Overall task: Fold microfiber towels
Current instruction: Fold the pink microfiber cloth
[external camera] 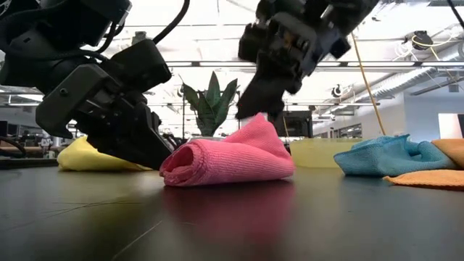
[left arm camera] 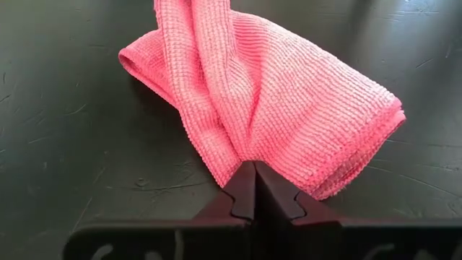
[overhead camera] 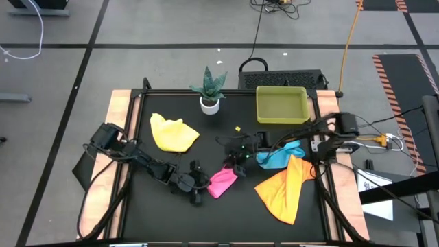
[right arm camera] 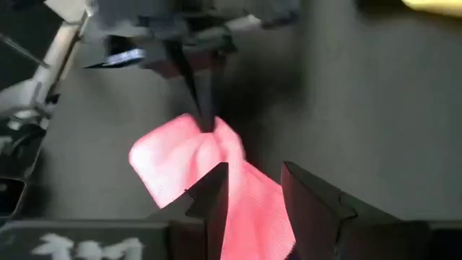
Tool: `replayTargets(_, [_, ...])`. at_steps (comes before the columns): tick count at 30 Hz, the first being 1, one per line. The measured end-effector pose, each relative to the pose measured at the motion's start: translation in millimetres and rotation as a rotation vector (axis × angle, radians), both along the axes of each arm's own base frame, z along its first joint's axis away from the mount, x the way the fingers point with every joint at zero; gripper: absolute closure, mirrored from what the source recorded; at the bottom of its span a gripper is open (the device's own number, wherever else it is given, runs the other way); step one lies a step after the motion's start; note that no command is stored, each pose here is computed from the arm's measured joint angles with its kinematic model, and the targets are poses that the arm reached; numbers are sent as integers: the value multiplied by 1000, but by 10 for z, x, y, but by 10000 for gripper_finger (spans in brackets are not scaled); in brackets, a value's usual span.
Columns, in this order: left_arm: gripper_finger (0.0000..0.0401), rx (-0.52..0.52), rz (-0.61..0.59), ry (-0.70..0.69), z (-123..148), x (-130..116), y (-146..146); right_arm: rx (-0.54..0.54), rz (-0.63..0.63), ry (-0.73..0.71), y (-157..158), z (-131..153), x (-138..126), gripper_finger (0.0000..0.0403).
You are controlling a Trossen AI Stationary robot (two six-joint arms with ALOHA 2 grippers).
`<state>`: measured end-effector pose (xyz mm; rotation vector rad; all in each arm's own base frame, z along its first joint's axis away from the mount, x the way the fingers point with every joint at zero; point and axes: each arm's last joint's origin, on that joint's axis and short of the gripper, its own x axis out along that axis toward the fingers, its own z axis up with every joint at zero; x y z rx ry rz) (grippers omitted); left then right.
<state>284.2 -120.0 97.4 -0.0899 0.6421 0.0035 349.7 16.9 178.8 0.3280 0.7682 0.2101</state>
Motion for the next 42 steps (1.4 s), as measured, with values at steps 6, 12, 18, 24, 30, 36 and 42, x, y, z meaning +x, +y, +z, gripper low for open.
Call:
replayTargets(6, [397, -1, 0, -2, 2, 1, -1, -90, 221, -124, 433, 168, -67, 320])
replayTargets(12, [388, -5, 0, -12, 10, 7, -3, -68, 230, -147, 678, -99, 62, 393])
replayTargets(18, [397, 1, -5, -12, 10, 7, -3, -134, 7, -55, 571, -437, 162, 396])
replayTargets(24, [388, 32, -32, -36, 111, 1, -1, -181, -158, -5, 536, -507, 153, 402])
replayTargets(30, [394, 73, -32, -123, 437, -59, -3, -144, -188, 55, 603, -542, 105, 402])
replayTargets(36, [398, 64, -103, -247, 515, -2, -84, -130, -183, 42, 676, -533, 98, 402])
replayTargets(42, [395, 42, -90, -250, 251, 110, -134, -131, -168, 1, 693, -499, 118, 402])
